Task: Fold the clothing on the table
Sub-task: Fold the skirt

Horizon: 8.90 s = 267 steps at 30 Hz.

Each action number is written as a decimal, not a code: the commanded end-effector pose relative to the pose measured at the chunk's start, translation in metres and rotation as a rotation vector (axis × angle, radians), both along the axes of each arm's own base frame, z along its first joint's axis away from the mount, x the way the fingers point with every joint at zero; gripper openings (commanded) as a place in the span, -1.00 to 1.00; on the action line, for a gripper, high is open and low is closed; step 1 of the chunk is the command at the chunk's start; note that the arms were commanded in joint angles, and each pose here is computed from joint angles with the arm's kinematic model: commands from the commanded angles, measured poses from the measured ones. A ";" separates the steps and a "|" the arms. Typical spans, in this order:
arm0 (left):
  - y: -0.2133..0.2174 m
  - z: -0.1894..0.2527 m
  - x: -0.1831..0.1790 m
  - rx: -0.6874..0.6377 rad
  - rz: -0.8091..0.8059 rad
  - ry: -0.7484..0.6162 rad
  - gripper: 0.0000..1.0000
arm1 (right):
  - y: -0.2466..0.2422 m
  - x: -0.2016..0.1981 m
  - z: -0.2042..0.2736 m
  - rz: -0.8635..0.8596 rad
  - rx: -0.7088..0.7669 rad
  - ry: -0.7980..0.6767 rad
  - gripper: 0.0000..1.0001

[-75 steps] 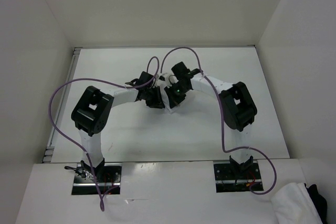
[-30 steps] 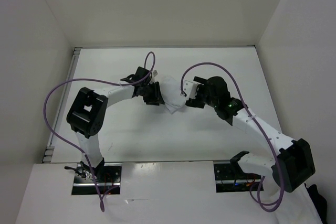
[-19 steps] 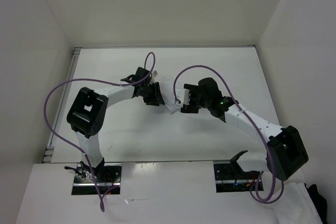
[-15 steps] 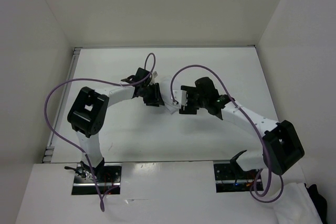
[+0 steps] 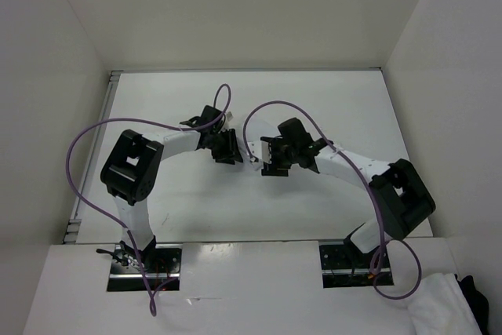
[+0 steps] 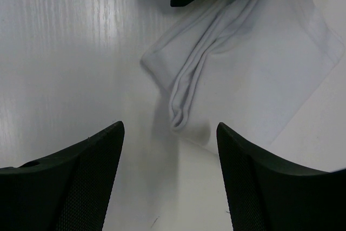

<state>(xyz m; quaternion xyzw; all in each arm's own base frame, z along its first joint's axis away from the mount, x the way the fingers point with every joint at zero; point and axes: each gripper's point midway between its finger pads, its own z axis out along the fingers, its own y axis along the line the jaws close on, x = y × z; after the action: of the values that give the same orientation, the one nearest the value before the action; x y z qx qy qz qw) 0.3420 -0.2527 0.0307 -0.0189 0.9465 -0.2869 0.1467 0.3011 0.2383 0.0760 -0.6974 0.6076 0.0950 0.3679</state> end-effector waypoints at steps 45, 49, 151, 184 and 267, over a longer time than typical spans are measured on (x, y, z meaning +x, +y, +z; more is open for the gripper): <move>-0.013 -0.011 0.012 -0.077 -0.017 -0.015 -0.08 | 0.039 0.051 0.037 -0.246 0.096 -0.025 -1.00; -0.020 -0.011 0.018 -0.108 -0.015 -0.022 -0.08 | 0.046 0.037 0.063 -0.235 0.170 0.023 -1.00; 0.090 0.093 0.004 0.145 0.333 -0.182 -0.37 | 0.067 0.010 0.150 -0.444 0.467 0.315 -0.62; -0.049 0.034 -0.018 -0.159 -0.228 -0.014 -0.96 | 0.009 0.012 -0.010 -0.670 0.204 0.724 -1.00; 0.016 -0.014 0.041 0.153 -0.057 -0.055 -0.41 | 0.031 0.071 -0.041 -0.679 0.286 0.987 -0.61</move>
<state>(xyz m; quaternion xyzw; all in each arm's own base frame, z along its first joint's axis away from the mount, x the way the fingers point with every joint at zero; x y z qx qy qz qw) 0.3719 -0.2447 0.0277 0.0343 0.9586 -0.2392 0.1509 0.3590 0.2693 0.0489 -0.2949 0.8684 0.3724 0.1424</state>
